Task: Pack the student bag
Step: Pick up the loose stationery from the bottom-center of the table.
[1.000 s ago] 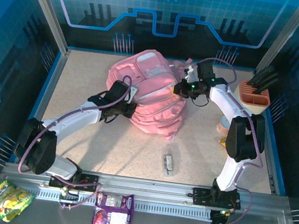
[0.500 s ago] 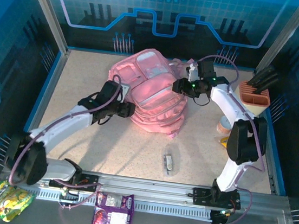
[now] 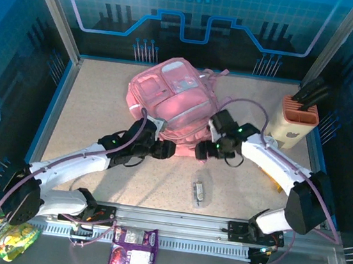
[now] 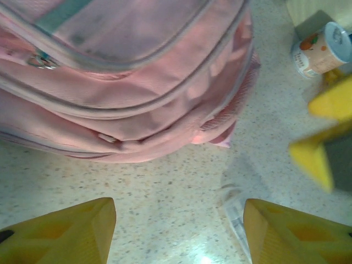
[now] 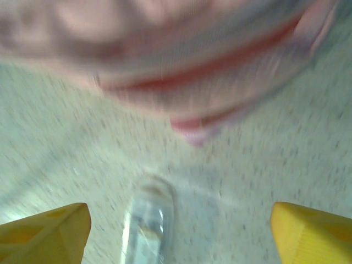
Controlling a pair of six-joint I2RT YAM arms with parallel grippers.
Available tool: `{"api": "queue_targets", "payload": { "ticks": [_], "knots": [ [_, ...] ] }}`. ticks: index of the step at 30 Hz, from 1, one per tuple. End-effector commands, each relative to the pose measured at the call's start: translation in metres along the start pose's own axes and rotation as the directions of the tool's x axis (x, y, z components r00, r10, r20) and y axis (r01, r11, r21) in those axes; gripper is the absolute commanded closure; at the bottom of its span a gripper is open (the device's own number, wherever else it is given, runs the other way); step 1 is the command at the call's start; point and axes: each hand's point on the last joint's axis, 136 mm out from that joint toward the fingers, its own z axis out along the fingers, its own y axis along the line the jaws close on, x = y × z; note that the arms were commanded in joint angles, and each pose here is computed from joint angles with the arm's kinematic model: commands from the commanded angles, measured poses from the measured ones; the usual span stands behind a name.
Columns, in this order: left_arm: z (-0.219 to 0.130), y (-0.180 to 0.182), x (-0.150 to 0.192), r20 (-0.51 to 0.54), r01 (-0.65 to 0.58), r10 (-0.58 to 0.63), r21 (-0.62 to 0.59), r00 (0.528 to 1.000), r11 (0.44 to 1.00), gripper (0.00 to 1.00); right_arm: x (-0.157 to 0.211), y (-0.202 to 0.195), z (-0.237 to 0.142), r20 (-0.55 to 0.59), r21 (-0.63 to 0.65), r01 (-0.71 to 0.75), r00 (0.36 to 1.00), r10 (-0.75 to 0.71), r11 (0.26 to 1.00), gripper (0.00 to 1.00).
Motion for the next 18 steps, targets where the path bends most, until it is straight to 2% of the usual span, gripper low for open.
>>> {"api": "queue_targets", "payload": {
  "ticks": [1,5,8,13,18],
  "knots": [
    [0.006,0.008,0.004,0.037,0.107,-0.106,-0.028,0.994,0.994,0.37,0.043,-0.003,0.002,-0.078,0.090,0.018,0.997,-0.011,0.996,0.12],
    [0.004,0.012,0.013,0.049,0.152,-0.151,-0.010,0.987,0.988,0.35,0.081,0.011,0.012,-0.132,0.098,0.030,0.991,-0.017,0.995,0.10],
    [0.001,0.022,0.018,0.040,0.141,-0.139,-0.063,0.990,0.988,0.33,0.103,0.014,0.018,-0.145,0.106,0.010,0.989,0.005,0.994,0.09],
    [-0.002,0.034,0.025,0.026,0.133,-0.131,-0.120,0.991,0.984,0.31,0.126,0.029,0.034,-0.171,0.068,0.031,0.985,-0.019,0.997,0.07],
    [-0.002,0.036,0.027,0.017,0.142,-0.141,-0.135,0.990,0.981,0.30,0.141,0.035,0.048,-0.184,0.095,0.053,0.982,-0.035,0.994,0.06]
  ]
}}
